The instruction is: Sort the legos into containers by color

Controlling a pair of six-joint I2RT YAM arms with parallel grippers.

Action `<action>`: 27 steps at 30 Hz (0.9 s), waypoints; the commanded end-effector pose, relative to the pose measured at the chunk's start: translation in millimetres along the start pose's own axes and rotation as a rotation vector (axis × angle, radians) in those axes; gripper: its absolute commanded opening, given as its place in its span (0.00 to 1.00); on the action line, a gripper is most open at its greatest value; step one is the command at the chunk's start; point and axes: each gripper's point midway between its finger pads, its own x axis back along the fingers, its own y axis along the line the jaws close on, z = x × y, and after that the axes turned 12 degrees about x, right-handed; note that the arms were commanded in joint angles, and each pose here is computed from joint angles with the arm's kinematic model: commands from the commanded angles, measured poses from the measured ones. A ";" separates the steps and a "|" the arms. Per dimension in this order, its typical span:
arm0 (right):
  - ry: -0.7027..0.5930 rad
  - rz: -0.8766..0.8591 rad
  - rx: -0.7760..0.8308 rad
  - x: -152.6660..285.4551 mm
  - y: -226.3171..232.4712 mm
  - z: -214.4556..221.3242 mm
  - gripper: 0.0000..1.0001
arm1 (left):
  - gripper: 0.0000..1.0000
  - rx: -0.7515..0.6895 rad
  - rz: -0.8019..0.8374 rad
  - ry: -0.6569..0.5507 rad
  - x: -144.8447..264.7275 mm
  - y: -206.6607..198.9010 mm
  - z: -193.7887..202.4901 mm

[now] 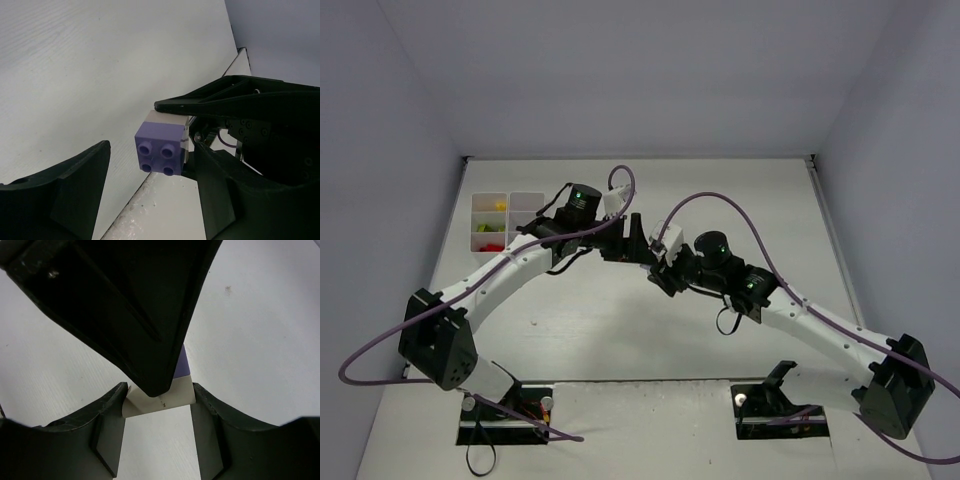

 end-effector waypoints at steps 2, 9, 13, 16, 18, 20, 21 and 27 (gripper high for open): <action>-0.106 0.017 0.020 8.3 -4.5 -30.6 0.07 | 0.61 -0.111 0.148 -0.026 1.3 -31.6 -10.0; -0.113 0.021 0.014 11.8 -3.7 -30.5 0.07 | 0.52 -0.123 0.200 0.001 -3.9 -36.0 -8.0; -0.108 0.025 0.011 12.2 -3.8 -28.5 0.08 | 0.38 -0.130 0.217 0.020 -4.1 -38.1 -5.5; -0.095 0.028 0.013 12.1 -2.5 -22.8 0.08 | 0.22 -0.160 0.219 0.023 1.4 -40.9 -5.9; -0.089 0.029 0.012 11.7 -2.1 -20.5 0.08 | 0.19 -0.161 0.217 0.034 4.5 -42.1 -4.9; -0.076 0.034 0.010 11.5 -1.8 -14.3 0.08 | 0.16 -0.162 0.198 0.045 9.6 -36.3 -5.0; -0.073 0.037 0.012 11.8 -1.5 -12.9 0.08 | 0.15 -0.166 0.203 0.046 13.3 -37.9 -7.2; -0.046 0.050 0.010 12.9 0.0 0.7 0.07 | 0.15 -0.128 0.216 0.019 42.6 -27.9 -20.1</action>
